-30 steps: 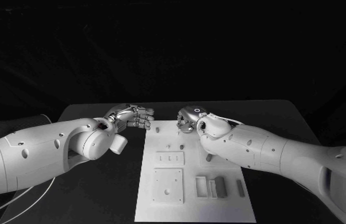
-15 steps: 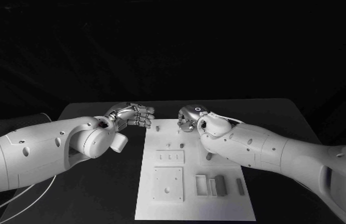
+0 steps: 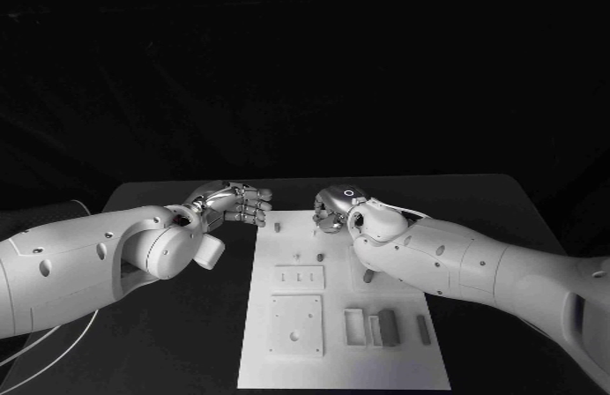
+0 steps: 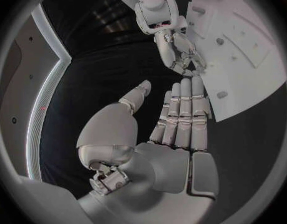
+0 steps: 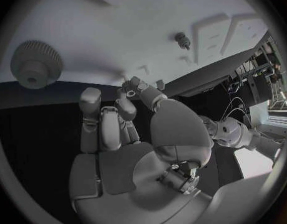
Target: Assemble the parts on the task board
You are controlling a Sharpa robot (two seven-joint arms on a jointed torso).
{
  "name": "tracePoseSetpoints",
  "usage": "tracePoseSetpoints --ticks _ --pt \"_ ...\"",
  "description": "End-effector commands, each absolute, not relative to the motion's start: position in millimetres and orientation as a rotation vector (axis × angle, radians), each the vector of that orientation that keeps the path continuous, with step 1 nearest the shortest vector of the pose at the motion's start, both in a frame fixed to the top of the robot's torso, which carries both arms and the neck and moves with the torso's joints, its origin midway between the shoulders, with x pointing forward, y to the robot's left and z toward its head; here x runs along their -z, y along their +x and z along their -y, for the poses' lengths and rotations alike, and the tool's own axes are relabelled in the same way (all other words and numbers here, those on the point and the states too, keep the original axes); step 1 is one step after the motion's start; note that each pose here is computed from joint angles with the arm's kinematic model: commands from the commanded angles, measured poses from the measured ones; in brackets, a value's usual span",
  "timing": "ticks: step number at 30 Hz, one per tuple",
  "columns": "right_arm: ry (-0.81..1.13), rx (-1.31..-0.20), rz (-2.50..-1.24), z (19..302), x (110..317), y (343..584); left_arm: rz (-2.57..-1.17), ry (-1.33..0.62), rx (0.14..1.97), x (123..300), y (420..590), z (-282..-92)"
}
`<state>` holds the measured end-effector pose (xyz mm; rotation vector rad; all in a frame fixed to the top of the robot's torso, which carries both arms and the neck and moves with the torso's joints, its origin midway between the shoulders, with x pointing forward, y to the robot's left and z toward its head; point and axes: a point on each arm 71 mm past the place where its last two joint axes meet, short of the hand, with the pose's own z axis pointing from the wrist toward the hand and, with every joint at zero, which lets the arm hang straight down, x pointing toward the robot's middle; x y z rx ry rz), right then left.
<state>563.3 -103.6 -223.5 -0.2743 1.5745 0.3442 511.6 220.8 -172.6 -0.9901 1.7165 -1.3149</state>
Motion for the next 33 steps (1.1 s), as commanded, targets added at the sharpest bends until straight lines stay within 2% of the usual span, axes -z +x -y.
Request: tracePoseSetpoints --ticks 1,33 --pt "-0.278 -0.346 -1.555 101.8 222.4 562.7 -1.718 -0.98 1.333 171.4 511.6 -218.1" --pt "-0.278 -0.343 -1.595 100.7 225.1 562.9 -1.726 -0.981 1.333 171.8 511.7 -218.0"
